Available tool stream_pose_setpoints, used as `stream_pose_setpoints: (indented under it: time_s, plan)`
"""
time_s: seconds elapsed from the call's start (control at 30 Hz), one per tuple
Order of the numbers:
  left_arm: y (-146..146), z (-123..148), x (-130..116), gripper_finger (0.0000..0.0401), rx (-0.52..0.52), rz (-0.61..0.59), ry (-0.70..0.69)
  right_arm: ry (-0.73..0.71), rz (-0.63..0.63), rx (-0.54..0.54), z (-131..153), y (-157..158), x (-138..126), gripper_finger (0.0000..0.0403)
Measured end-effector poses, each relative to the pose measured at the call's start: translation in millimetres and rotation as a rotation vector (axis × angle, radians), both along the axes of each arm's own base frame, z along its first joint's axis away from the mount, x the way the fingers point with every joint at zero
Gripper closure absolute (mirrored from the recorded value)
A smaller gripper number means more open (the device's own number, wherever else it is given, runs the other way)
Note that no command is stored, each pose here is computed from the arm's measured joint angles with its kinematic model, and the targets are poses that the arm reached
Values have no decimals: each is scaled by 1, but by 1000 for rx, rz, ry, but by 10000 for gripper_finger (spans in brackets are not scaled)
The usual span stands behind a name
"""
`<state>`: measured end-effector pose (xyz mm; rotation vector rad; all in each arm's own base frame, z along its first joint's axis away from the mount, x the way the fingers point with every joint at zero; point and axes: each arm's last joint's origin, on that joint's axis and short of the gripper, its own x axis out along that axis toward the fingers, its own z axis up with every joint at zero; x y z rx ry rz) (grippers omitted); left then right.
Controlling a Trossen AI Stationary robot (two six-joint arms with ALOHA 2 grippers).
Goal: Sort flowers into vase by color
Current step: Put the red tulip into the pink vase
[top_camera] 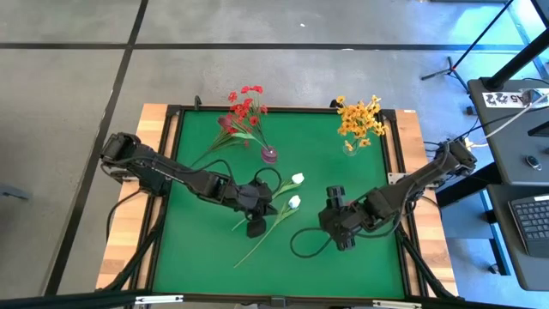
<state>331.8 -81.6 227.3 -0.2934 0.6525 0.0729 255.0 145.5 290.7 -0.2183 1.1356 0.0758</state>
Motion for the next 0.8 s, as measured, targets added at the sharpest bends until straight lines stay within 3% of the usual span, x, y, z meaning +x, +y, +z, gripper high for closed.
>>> stream_pose_setpoints:
  time_s: [0.17, 0.47, 0.6, 0.8]
  plan:
    - [10, 3, 1, 401, 72, 85, -24, -70, -27, -55, 29, 8, -11, 167]
    - [22, 27, -4, 401, 130, 214, -140, -468, -29, -131, 65, 37, -56, 166]
    - [18, 43, -3, 401, 134, 186, -264, -627, -73, -142, 59, 45, -69, 166]
    - [17, 59, -1, 401, 143, 169, -401, -758, -153, -134, 29, 42, -76, 166]
